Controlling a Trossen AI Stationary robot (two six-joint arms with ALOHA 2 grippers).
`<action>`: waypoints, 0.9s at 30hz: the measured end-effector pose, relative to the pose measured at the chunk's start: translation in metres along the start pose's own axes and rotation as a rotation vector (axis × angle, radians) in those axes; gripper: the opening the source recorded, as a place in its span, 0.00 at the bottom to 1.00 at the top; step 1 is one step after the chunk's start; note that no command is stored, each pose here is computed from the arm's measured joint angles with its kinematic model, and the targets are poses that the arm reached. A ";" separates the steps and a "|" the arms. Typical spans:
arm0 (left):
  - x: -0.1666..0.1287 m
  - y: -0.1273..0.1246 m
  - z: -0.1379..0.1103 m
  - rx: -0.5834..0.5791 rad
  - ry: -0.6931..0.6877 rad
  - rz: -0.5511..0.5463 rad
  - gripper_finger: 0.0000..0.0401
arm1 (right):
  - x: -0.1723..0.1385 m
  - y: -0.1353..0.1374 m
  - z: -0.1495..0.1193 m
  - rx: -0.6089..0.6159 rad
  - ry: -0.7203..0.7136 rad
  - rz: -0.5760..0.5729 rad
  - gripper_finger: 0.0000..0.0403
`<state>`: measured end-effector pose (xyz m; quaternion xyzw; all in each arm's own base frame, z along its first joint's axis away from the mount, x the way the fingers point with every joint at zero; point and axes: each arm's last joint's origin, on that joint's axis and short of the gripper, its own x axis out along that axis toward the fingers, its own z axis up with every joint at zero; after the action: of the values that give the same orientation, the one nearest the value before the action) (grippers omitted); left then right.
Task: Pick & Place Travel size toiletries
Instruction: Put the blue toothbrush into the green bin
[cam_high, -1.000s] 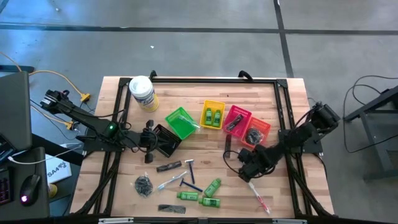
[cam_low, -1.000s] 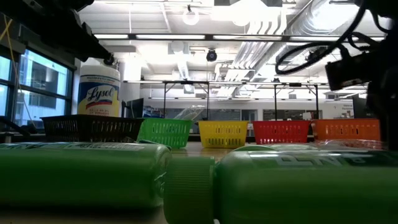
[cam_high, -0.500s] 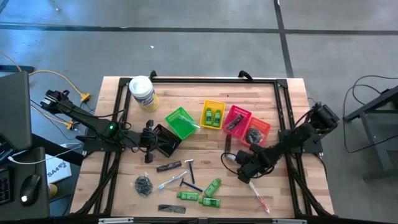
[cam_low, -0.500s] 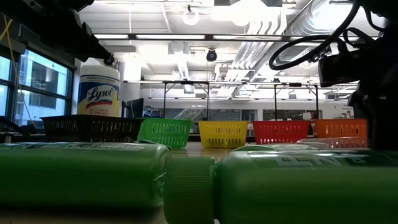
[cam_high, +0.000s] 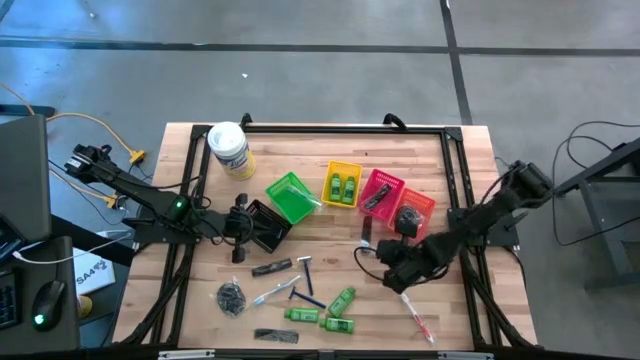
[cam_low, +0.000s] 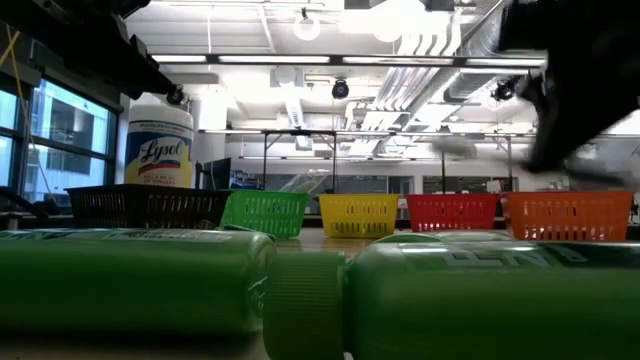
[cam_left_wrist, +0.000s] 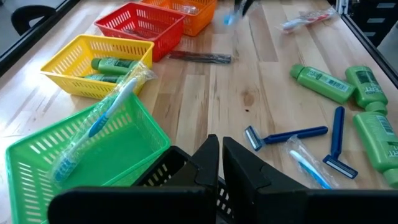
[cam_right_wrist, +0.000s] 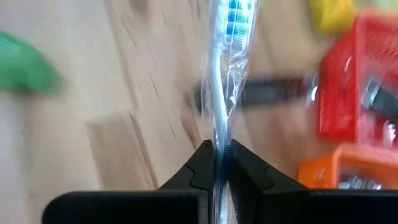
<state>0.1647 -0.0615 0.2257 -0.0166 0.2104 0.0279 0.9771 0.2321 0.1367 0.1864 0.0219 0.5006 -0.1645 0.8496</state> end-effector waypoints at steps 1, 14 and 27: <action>0.000 0.000 0.000 0.000 0.000 0.000 0.04 | -0.008 -0.003 0.003 -0.001 -0.042 0.014 0.06; 0.000 0.001 -0.002 0.037 0.021 0.005 0.04 | -0.070 -0.056 -0.014 -0.074 -0.484 0.220 0.06; 0.000 -0.001 -0.003 0.036 0.033 -0.050 0.04 | -0.047 -0.090 -0.059 0.005 -0.517 0.224 0.05</action>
<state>0.1637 -0.0626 0.2234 -0.0049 0.2265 -0.0007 0.9740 0.1339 0.0756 0.2092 0.0364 0.2611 -0.0709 0.9620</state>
